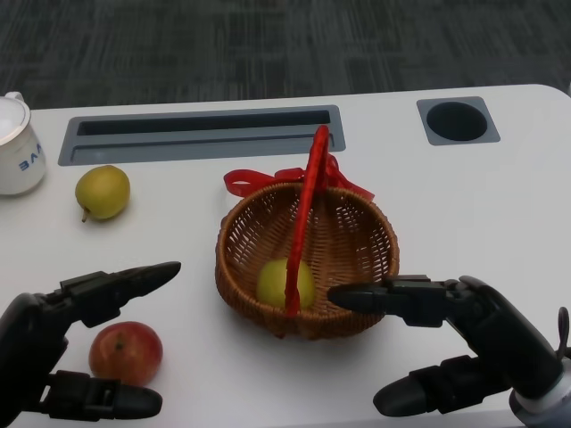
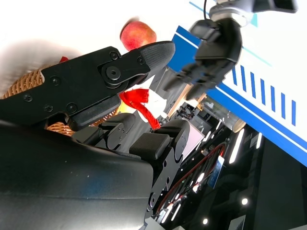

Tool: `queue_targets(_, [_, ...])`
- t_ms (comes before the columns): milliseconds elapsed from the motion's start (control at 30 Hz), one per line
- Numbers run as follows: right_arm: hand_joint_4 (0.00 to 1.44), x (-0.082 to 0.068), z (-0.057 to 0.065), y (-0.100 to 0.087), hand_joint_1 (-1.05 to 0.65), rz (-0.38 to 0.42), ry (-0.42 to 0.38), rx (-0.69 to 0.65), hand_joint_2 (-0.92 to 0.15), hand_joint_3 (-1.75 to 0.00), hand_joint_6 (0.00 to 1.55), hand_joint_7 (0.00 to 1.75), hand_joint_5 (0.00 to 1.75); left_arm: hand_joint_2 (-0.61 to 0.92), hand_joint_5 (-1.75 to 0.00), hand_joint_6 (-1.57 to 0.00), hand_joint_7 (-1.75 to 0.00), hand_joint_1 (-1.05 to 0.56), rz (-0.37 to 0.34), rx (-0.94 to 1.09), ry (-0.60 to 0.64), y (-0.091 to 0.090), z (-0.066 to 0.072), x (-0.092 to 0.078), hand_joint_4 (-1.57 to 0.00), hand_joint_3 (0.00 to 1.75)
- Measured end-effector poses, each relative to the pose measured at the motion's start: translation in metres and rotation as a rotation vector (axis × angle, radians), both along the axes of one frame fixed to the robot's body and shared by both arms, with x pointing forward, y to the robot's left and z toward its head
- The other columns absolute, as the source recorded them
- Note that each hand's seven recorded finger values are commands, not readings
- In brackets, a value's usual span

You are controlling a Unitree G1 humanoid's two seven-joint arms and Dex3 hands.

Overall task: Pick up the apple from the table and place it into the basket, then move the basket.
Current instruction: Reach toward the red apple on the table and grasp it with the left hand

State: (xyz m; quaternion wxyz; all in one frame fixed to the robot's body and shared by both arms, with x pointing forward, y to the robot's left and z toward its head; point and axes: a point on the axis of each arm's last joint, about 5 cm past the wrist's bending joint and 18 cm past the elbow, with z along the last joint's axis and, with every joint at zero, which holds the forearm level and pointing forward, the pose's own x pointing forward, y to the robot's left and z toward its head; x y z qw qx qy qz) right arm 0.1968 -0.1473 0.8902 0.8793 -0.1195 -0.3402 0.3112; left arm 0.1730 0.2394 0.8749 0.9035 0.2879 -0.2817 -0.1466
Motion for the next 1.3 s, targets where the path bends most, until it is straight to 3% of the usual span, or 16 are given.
queue_targets(333, [0.68, 0.0, 0.001, -0.003, -0.47, 0.005, -0.002, -0.01, -0.81, 0.0, 0.63, 0.0, 0.0, 0.68, 0.0, -0.58, -0.01, -0.81, 0.117, 0.14, 0.099, 0.004, -0.02, 0.021, -0.61, 0.0])
queue_targets(700, [0.68, -0.002, 0.0, -0.004, -0.47, 0.006, 0.003, -0.009, -0.81, 0.0, 0.63, 0.0, 0.0, 0.64, -0.02, -0.62, -0.01, -0.78, 0.221, 0.303, 0.178, -0.002, -0.044, 0.036, -0.67, 0.0])
queue_targets(900, [0.68, -0.004, 0.0, -0.005, -0.48, 0.004, 0.004, -0.007, -0.81, 0.0, 0.63, 0.0, 0.0, 0.64, -0.01, -0.61, 0.0, -0.78, 0.224, 0.354, 0.23, -0.004, -0.052, 0.035, -0.66, 0.0])
queue_targets(1300, [0.68, -0.006, 0.001, -0.005, -0.47, 0.003, 0.0, -0.003, -0.81, 0.0, 0.64, 0.0, 0.0, 0.66, -0.01, -0.63, -0.01, -0.75, 0.258, 0.38, 0.275, -0.009, -0.054, 0.042, -0.68, 0.0])
